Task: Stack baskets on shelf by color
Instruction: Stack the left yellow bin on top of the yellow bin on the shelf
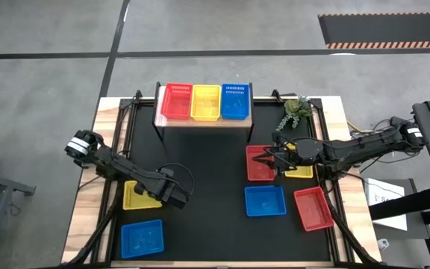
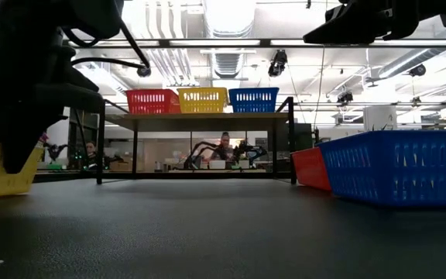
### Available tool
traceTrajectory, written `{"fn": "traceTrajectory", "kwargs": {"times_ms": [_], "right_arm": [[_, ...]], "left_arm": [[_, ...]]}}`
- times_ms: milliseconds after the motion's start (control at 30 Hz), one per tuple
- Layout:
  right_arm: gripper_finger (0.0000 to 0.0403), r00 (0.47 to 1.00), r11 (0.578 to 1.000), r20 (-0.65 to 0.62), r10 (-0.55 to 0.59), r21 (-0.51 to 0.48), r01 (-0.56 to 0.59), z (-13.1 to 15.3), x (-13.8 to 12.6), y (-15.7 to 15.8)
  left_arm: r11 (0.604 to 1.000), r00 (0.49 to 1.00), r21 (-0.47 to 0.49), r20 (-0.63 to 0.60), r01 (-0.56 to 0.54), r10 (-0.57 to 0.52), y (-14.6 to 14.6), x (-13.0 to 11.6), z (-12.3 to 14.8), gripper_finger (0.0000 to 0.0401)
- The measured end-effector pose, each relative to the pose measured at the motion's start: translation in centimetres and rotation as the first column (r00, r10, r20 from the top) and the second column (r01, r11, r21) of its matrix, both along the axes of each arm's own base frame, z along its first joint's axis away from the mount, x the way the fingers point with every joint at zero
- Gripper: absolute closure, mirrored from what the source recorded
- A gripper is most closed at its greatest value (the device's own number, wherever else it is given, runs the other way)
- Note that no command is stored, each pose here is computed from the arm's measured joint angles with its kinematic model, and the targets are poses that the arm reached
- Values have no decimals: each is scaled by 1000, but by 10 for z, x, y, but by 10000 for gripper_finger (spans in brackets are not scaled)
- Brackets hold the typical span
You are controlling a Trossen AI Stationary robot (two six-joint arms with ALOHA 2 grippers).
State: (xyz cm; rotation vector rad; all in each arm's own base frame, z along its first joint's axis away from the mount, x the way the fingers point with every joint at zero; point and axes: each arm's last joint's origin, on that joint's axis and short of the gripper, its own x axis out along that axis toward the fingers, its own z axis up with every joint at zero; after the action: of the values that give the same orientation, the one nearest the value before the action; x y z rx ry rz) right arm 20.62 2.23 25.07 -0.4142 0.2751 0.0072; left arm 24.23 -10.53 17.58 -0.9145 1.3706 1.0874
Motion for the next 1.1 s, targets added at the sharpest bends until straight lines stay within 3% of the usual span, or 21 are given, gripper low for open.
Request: {"fn": "traceTrajectory", "kwargs": {"times_ms": [100, 367, 500, 700, 800, 900, 1100], "right_arm": [[394, 1000, 1000, 0, 0, 0, 0, 0, 0, 0], [394, 1000, 1000, 0, -4, -1, 4, 0, 0, 0], [394, 1000, 1000, 0, -7, -2, 7, 0, 0, 0], [394, 1000, 1000, -2, -7, -2, 7, 0, 0, 0], [394, 1000, 1000, -2, -8, -2, 8, 0, 0, 0], [394, 1000, 1000, -3, -8, -2, 8, -1, 0, 0], [394, 1000, 1000, -5, -8, -3, 8, -1, 0, 0]], "left_arm": [[1000, 1000, -2, 5, 0, 0, 0, 1, 1, 394], [1000, 999, -10, 15, 28, -28, -2, 5, 10, 401], [997, 997, -4, -20, 77, -77, -4, 8, 33, 401], [968, 968, -11, 4, 249, -249, -7, 18, 81, 401], [900, 897, -22, 103, 435, -430, -12, 28, 107, 401], [775, 754, 17, 219, 632, -620, -16, 37, 135, 401], [548, 494, 233, 251, 804, -832, -12, 44, 179, 401]]}}
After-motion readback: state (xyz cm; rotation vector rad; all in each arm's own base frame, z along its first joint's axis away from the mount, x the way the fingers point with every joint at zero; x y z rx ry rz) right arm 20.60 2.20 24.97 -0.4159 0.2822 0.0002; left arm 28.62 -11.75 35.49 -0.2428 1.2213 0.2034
